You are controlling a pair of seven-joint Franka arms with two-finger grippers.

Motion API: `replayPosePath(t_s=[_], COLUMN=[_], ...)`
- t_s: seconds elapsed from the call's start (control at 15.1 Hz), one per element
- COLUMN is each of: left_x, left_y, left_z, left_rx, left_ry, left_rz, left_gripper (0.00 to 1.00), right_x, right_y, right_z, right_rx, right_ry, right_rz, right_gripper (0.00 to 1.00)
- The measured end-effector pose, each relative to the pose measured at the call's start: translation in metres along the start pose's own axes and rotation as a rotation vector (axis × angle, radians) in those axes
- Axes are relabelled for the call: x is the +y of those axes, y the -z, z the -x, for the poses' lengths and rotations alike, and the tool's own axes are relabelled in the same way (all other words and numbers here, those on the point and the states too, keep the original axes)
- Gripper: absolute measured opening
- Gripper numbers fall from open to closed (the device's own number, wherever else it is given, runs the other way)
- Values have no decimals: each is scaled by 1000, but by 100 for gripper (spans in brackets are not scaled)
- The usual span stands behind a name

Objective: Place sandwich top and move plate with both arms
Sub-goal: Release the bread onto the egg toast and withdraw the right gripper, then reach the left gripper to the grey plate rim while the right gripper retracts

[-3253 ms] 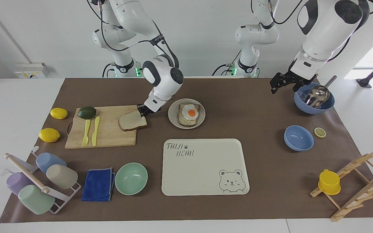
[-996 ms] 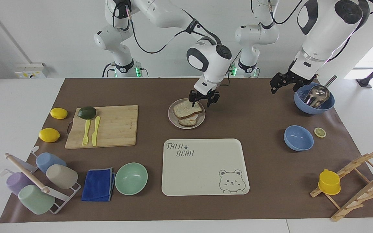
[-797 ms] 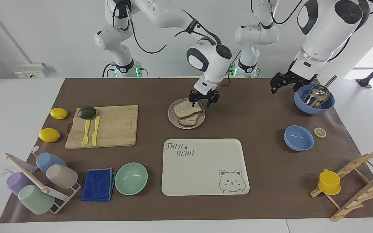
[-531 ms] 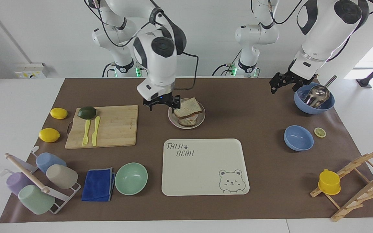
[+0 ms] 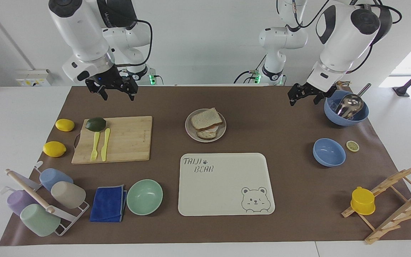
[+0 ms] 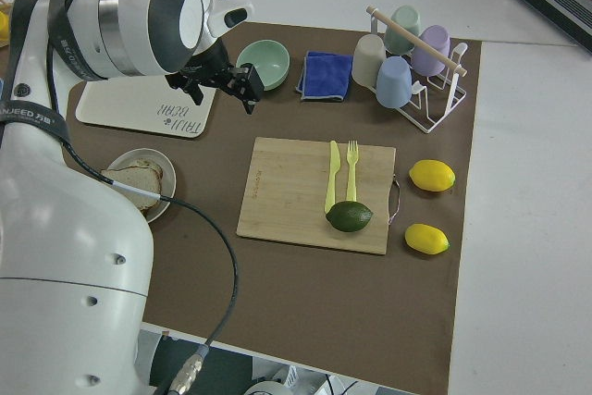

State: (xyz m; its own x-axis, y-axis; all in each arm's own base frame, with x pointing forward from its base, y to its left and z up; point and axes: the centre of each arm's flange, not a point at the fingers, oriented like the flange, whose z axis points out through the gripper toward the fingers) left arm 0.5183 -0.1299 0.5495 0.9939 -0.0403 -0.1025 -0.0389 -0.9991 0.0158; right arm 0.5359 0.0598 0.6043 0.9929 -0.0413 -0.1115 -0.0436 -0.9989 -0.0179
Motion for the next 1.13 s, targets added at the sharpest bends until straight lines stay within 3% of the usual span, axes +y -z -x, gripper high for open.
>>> replayPosePath(t_s=[0.27,0.46,0.8,1.13], left_x=[26,46,123,164], left_y=[-40,-73,-149,-202], left_z=[13,17,41,48], left_rx=[-23,-7,33,25], left_ry=[-30,-51,-26,21], left_rz=[35,46,61,156], left_gripper=[100,100,100,100], right_x=[19,42,75,93], right_y=[-9,-9,1,3], right_z=[2,-1,-2,-2], right_rx=[-29,-16,-25,-29], right_ry=[-13,-6,8,100], right_rz=[-1,14,21,15], right_gripper=[100,100,100,100])
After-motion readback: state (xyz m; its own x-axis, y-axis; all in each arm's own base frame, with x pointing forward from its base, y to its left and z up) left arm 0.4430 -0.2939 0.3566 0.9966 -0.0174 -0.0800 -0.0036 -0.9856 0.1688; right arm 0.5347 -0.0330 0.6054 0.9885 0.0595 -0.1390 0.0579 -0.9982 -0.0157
